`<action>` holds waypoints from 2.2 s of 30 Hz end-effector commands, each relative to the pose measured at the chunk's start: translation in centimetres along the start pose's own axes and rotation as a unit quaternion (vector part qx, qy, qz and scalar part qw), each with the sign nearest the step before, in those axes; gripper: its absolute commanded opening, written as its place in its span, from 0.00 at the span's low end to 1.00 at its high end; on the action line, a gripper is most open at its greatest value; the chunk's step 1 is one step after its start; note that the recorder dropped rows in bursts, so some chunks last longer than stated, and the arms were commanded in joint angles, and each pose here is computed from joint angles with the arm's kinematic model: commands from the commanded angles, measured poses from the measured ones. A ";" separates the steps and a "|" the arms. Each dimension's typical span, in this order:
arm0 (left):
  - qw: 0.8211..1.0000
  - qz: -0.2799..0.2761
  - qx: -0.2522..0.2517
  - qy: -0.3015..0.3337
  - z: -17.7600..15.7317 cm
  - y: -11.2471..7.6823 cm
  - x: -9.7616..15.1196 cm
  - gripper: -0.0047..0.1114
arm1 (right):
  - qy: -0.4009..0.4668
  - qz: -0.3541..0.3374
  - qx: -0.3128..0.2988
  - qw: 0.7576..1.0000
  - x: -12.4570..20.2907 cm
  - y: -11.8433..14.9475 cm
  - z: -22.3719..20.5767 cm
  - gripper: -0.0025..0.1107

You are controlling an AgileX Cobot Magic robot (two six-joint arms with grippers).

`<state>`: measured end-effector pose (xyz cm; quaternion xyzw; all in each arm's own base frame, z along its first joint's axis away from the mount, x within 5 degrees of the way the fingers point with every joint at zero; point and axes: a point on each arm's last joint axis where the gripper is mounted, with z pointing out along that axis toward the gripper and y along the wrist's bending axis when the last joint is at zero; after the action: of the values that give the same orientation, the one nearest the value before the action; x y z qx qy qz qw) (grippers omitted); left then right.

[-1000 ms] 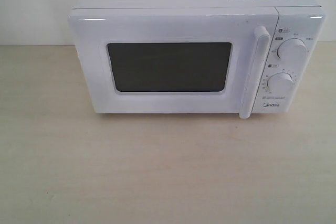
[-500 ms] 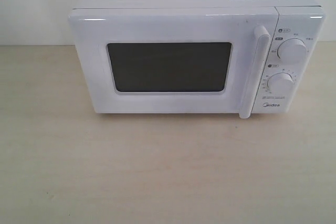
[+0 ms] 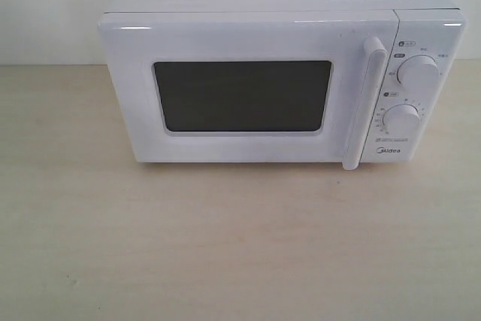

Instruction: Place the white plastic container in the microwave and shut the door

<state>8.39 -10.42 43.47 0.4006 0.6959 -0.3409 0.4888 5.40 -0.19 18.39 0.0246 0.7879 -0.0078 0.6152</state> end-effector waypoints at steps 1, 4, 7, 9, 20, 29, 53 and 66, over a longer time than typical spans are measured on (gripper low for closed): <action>1.000 -0.002 0.003 -0.008 -0.2 -0.2 -0.2 0.08 | 0.001 0.000 0.001 1.000 0.1 0.0 0.0 0.02; 1.000 -0.002 0.003 -0.008 -0.2 -0.2 -0.2 0.08 | 0.001 0.000 0.001 1.000 0.1 0.0 0.0 0.02; 1.000 -0.002 0.003 -0.008 -0.2 -0.2 -0.2 0.08 | 0.001 0.000 0.001 1.000 0.1 0.0 0.0 0.02; 1.000 -0.002 0.003 -0.008 -0.2 -0.2 -0.2 0.08 | 0.002 0.000 0.000 1.000 0.1 0.0 0.0 0.02; 1.000 -0.002 0.003 -0.008 -0.2 -0.2 -0.2 0.08 | 0.005 -0.007 -0.073 0.997 0.2 0.8 -0.1 0.02; 1.000 -0.002 0.003 -0.008 -0.2 -0.2 -0.2 0.08 | 0.005 -0.007 -0.073 0.997 0.2 0.8 -0.1 0.02; 1.000 -0.002 0.004 -0.007 -0.2 -0.2 -0.1 0.08 | -0.007 -0.053 -0.056 0.997 0.0 0.5 0.0 0.02; 1.000 -0.002 0.004 -0.007 -0.2 -0.2 -0.2 0.08 | -0.005 -0.018 -0.068 0.998 0.0 0.7 -0.1 0.02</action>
<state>8.38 -10.43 43.48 0.4004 0.6957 -0.3417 0.4888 5.38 0.50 18.29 -0.0321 0.7891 0.0311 0.6126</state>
